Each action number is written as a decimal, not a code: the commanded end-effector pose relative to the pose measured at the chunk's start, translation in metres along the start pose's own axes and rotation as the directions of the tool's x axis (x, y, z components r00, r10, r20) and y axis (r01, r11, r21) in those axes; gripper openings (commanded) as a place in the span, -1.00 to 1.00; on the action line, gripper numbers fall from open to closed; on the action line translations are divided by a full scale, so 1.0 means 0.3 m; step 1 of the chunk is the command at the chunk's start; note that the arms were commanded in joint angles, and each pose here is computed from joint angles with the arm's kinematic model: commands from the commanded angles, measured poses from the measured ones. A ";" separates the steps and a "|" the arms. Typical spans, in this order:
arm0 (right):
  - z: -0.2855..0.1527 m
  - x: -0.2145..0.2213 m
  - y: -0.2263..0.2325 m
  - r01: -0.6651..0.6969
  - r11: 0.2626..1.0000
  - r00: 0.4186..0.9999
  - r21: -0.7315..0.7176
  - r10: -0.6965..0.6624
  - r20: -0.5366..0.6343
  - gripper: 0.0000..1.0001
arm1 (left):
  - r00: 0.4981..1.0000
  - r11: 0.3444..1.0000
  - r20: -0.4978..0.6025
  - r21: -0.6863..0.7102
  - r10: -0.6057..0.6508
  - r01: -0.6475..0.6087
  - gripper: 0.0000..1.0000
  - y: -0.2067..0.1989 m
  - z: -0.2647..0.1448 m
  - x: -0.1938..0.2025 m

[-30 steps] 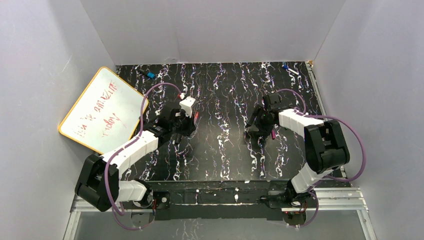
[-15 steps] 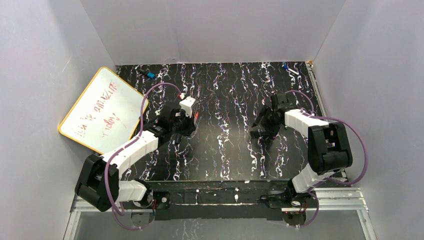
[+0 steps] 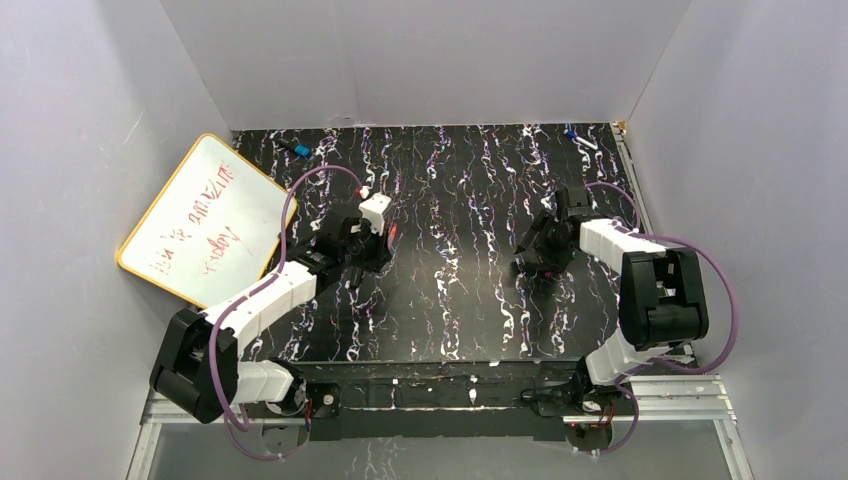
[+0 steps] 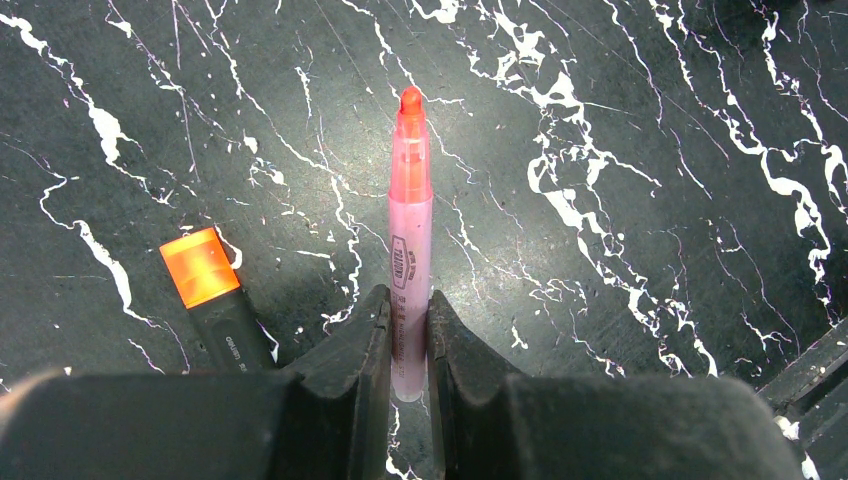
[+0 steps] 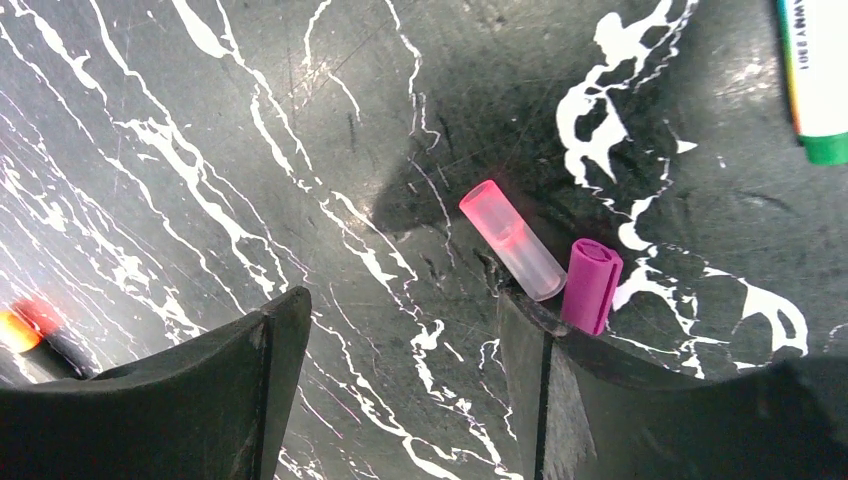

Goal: Insert the pens into the pen caps

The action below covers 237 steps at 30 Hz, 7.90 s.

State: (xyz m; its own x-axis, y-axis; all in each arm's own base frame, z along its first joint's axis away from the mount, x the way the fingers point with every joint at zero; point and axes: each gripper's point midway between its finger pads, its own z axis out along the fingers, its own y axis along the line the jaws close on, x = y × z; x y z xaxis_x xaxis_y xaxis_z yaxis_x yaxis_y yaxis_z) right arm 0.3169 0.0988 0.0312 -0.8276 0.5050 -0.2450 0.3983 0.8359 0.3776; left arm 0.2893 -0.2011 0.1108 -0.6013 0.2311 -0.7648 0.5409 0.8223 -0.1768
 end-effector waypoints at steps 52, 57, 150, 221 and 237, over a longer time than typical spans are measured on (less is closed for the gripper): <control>-0.006 -0.194 -0.036 -0.189 0.981 0.977 0.054 0.182 0.107 0.65 | 1.000 1.000 -0.021 -0.003 0.019 -0.019 -1.00 0.002 -0.008 0.018; 0.009 -0.228 -0.039 -0.198 0.978 0.975 0.069 0.189 0.117 0.66 | 0.999 1.000 -0.026 -0.005 0.021 -0.021 -1.00 0.004 -0.008 0.022; 0.057 -0.161 -0.194 -0.942 0.222 0.294 0.253 0.908 0.298 -0.74 | 0.999 0.999 0.001 -0.019 0.038 -0.038 -1.00 0.007 -0.044 -0.006; -0.541 0.243 0.938 0.678 0.688 0.720 -0.259 -0.548 0.427 -0.97 | 0.982 0.916 0.184 0.399 -0.033 -0.044 -1.00 -0.227 -0.075 -0.085; -0.505 0.274 0.942 0.685 0.682 0.717 -0.258 -0.568 0.404 -0.97 | 0.973 0.898 0.214 0.440 -0.085 -0.019 -1.00 -0.226 -0.094 -0.113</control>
State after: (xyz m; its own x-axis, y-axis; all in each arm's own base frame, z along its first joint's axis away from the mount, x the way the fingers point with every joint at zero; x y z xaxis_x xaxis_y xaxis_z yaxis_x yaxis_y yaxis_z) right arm 0.3025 0.3426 0.2521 -0.6700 -0.0197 -0.7421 -0.3897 0.8602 0.3290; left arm 0.2596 -0.2490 0.1513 -0.5375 0.0671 -0.8406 0.7290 0.5381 -0.4231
